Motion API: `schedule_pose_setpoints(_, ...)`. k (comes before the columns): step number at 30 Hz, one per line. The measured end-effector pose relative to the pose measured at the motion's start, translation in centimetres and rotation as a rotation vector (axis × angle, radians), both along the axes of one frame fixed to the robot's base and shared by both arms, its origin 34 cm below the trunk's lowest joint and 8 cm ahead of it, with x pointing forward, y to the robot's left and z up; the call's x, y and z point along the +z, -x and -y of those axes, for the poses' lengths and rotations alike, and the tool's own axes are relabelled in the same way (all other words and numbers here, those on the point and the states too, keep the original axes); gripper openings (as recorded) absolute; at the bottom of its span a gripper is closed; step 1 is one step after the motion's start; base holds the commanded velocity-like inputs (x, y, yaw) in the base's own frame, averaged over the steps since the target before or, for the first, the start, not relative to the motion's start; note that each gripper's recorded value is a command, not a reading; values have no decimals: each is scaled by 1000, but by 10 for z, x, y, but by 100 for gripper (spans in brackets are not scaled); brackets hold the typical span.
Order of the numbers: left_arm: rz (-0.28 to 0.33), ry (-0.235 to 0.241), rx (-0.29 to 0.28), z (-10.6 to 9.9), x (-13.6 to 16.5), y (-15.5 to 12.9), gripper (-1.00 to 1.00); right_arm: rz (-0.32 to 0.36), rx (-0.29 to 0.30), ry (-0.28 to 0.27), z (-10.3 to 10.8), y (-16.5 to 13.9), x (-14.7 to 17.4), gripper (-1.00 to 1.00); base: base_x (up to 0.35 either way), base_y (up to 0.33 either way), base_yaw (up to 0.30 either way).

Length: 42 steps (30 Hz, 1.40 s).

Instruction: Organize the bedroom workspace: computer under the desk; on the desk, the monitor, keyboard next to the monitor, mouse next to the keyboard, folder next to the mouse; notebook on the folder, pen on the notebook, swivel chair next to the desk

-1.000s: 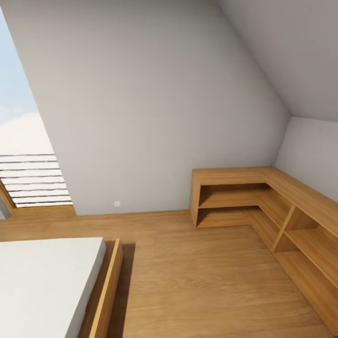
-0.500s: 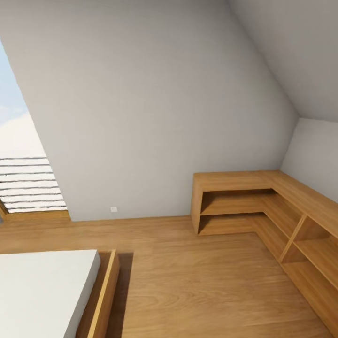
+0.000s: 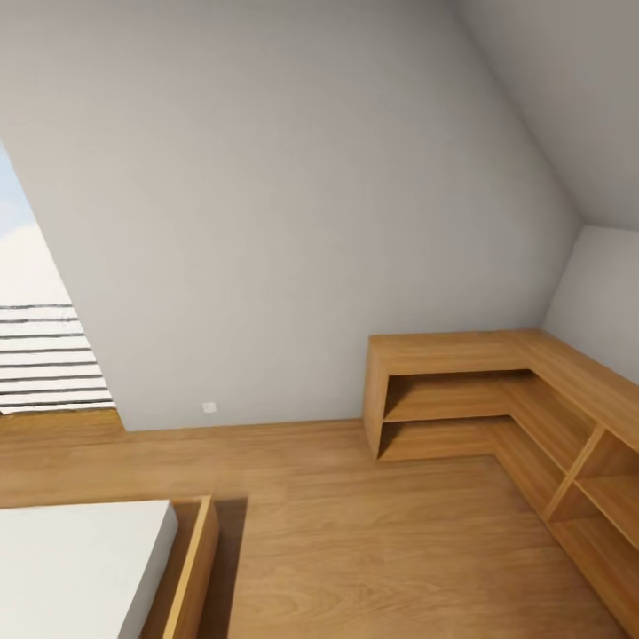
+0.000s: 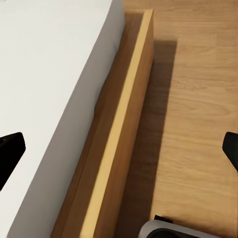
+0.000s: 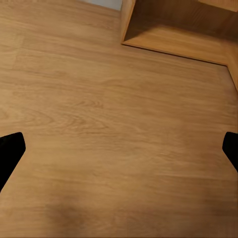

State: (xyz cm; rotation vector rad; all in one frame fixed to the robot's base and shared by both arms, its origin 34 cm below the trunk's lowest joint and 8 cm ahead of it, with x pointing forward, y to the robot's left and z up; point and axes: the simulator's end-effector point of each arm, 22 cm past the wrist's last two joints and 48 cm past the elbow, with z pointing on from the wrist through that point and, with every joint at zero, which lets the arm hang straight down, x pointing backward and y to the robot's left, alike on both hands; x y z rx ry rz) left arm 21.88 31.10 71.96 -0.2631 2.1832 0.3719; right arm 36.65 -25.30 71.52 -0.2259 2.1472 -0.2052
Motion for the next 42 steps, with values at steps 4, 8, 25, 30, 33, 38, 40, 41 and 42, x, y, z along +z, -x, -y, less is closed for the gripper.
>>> schedule_pose_setpoints(4,0,0,0,0,0,0,100,0,0,0,0,0,0,100,326,0,0)
schedule_pose_setpoints(8,0,0,0,0,0,0,100,0,0,0,0,0,0,100,326,0,0)
schedule_pose_setpoints(25,0,-4,2,-2,0,0,100,0,1,-2,-1,0,0,100,326,0,0)
schedule_pose_setpoints(30,0,-5,3,-3,0,0,100,1,1,-2,-1,0,0,100,326,0,-12)
schedule_pose_setpoints(33,0,-5,3,-3,0,0,100,1,1,-2,-1,0,0,100,326,0,-121)
schedule_pose_setpoints(38,2,-4,2,-3,0,0,100,3,4,-2,-1,-1,1,100,326,-1,-200)
schedule_pose_setpoints(40,2,-5,3,-3,1,0,100,3,5,-2,-2,-1,1,100,326,-30,-233)
schedule_pose_setpoints(41,2,-5,4,-3,1,0,100,4,6,-2,-2,-1,1,100,326,-37,-238)
schedule_pose_setpoints(42,3,-6,4,-3,1,-1,100,4,6,-2,-2,-1,1,100,324,-35,-240)
